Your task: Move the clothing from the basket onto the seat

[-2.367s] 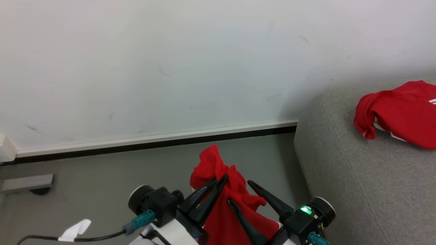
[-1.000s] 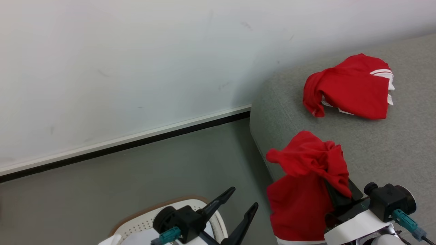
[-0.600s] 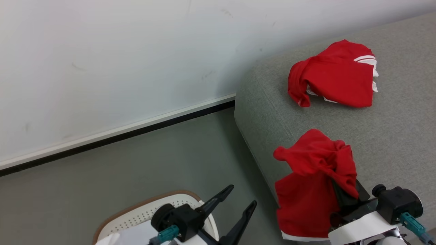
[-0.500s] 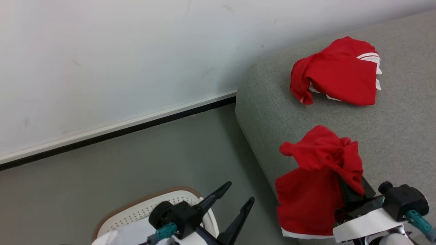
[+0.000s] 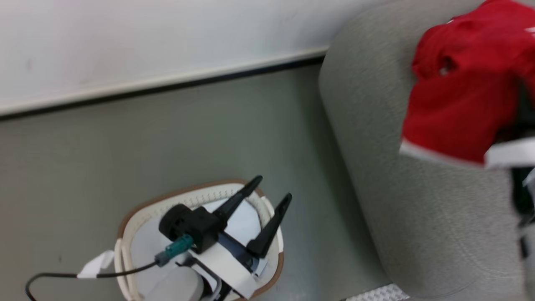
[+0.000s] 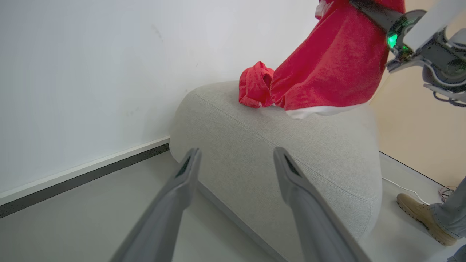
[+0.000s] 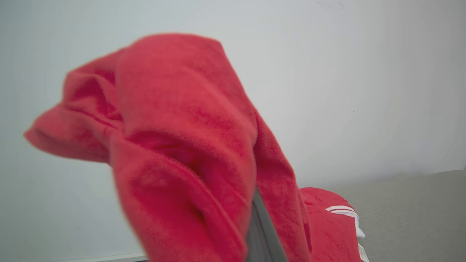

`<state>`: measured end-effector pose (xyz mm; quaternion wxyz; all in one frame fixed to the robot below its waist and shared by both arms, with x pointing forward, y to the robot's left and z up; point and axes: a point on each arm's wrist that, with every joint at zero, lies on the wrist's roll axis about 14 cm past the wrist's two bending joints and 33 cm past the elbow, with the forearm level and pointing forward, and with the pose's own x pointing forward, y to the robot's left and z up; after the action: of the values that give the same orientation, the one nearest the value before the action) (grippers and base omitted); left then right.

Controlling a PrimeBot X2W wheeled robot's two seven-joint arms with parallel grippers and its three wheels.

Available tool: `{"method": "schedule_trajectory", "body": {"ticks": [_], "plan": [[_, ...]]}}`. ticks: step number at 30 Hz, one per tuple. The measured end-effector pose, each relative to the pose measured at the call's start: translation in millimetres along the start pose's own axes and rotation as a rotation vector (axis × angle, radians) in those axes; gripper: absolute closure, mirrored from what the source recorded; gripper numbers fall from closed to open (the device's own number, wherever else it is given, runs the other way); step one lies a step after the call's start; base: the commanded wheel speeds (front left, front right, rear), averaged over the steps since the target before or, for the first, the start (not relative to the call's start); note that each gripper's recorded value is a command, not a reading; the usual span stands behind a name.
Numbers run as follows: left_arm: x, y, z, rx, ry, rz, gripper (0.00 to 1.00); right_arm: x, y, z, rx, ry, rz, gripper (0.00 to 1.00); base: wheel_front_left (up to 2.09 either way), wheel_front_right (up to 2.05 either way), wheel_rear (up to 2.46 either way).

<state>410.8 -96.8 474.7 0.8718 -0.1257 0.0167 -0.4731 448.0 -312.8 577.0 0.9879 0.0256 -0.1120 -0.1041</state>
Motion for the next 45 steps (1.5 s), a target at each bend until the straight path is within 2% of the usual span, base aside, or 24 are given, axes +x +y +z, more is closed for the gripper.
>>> {"method": "schedule_trajectory", "body": {"ticks": [2, 8, 13, 18, 23, 27, 29, 30, 31, 32, 35, 40, 45], "plan": [[-1, 17, -6, -0.009, 0.005, 0.033, 0.0, 29, -11, 9, 0.014, -0.029, -0.031, 1.0, 0.0, 0.0, 0.0], [-13, 74, -24, -0.036, 0.017, 0.17, 0.0, 107, -48, 32, -0.062, -0.069, -0.114, 1.0, 0.0, 0.0, 0.0], [-33, 101, -45, -0.049, 0.058, 0.256, 0.0, 147, -92, 36, -0.102, -0.056, -0.244, 1.0, 0.0, 0.0, 0.0], [-54, 119, -63, -0.071, 0.097, 0.329, 0.0, 161, -125, 5, -0.148, 0.031, -0.353, 1.0, 0.0, 0.0, 0.0], [-80, 133, -90, -0.108, 0.157, 0.412, 0.0, 148, -149, -69, -0.126, 0.184, -0.458, 1.0, 0.0, 0.0, 0.0], [-95, 137, -108, -0.13, 0.198, 0.451, 0.0, 128, -150, -130, -0.11, 0.295, -0.509, 1.0, 0.0, 0.0, 0.0], [-102, 139, -115, -0.139, 0.216, 0.473, 0.0, 118, -144, -159, -0.095, 0.348, -0.517, 0.57, 0.0, 0.0, 0.0], [-104, 139, -118, -0.145, 0.223, 0.48, 0.0, 114, -141, -169, -0.091, 0.366, -0.519, 0.25, 0.0, 0.0, 0.0], [-105, 139, -120, -0.149, 0.226, 0.482, 0.0, 110, -139, -174, -0.088, 0.373, -0.523, 0.25, 0.0, 0.0, 0.0], [-105, 138, -121, -0.151, 0.227, 0.484, 0.0, 107, -138, -177, -0.096, 0.378, -0.522, 0.0, 0.0, 0.0, 0.0], [-102, 139, -119, -0.152, 0.218, 0.487, 0.0, 106, -140, -170, -0.138, 0.372, -0.512, 0.0, 0.0, 0.0, 0.0], [-95, 140, -103, -0.136, 0.18, 0.488, 0.0, 108, -129, -150, -0.236, 0.375, -0.422, 0.0, 0.0, 0.0, 0.0], [-83, 128, -85, -0.13, 0.144, 0.457, 0.0, 84, -114, -152, -0.262, 0.447, -0.34, 0.0, 0.0, 0.0, 0.0]]}}
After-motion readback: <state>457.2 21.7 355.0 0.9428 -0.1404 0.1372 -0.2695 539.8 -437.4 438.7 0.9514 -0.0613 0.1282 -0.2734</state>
